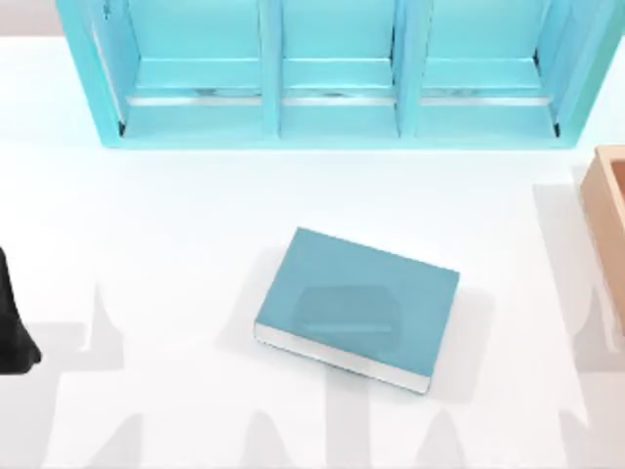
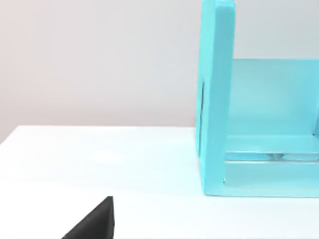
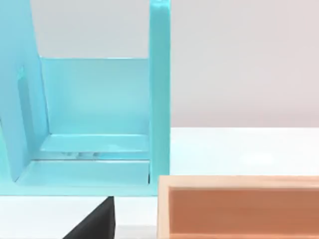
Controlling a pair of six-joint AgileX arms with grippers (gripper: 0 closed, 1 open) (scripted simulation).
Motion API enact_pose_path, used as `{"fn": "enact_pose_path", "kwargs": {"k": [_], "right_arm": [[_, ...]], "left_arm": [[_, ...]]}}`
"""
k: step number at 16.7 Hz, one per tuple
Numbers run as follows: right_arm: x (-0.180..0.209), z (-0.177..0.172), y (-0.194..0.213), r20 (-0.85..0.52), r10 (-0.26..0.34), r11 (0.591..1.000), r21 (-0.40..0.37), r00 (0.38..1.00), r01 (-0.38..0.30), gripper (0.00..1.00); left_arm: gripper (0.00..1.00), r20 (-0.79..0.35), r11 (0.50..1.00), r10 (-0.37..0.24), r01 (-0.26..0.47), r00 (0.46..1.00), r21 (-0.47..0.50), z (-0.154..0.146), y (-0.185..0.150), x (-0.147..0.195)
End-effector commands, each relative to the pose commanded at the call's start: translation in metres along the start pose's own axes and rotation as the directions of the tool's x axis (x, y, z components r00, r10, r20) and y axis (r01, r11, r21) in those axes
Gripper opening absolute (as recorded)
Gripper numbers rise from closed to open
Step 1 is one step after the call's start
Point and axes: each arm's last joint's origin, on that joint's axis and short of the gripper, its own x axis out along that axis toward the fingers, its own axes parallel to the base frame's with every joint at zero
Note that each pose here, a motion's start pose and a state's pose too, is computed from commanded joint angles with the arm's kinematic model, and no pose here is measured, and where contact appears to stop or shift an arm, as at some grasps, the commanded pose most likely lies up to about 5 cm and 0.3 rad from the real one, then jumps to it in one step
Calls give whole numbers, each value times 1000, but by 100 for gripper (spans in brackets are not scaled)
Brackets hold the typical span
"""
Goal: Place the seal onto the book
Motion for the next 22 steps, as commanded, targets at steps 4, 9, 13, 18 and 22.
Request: {"fn": "enact_pose_path", "kwargs": {"k": [4,9,13,18,22], "right_arm": [[0,4,-1,-28,-7,1000,-5,1000,7,100],[9,38,-5,-238,-46,998,-45,970,37,100],[39,72,-13,-504,-79,996,-80,860,45,100],[99,103,-31,-780,-99,995,-97,617,37,100],[153,105,-53,-920,-83,997,-80,383,22,100]], "left_arm": [[100,0,1000,0,0,1000,0,0,0,0],[100,0,1000,0,0,1000,0,0,0,0],[100,0,1000,0,0,1000,0,0,0,0],[100,0,1000,0,0,1000,0,0,0,0],[100,0,1000,0,0,1000,0,0,0,0]]}}
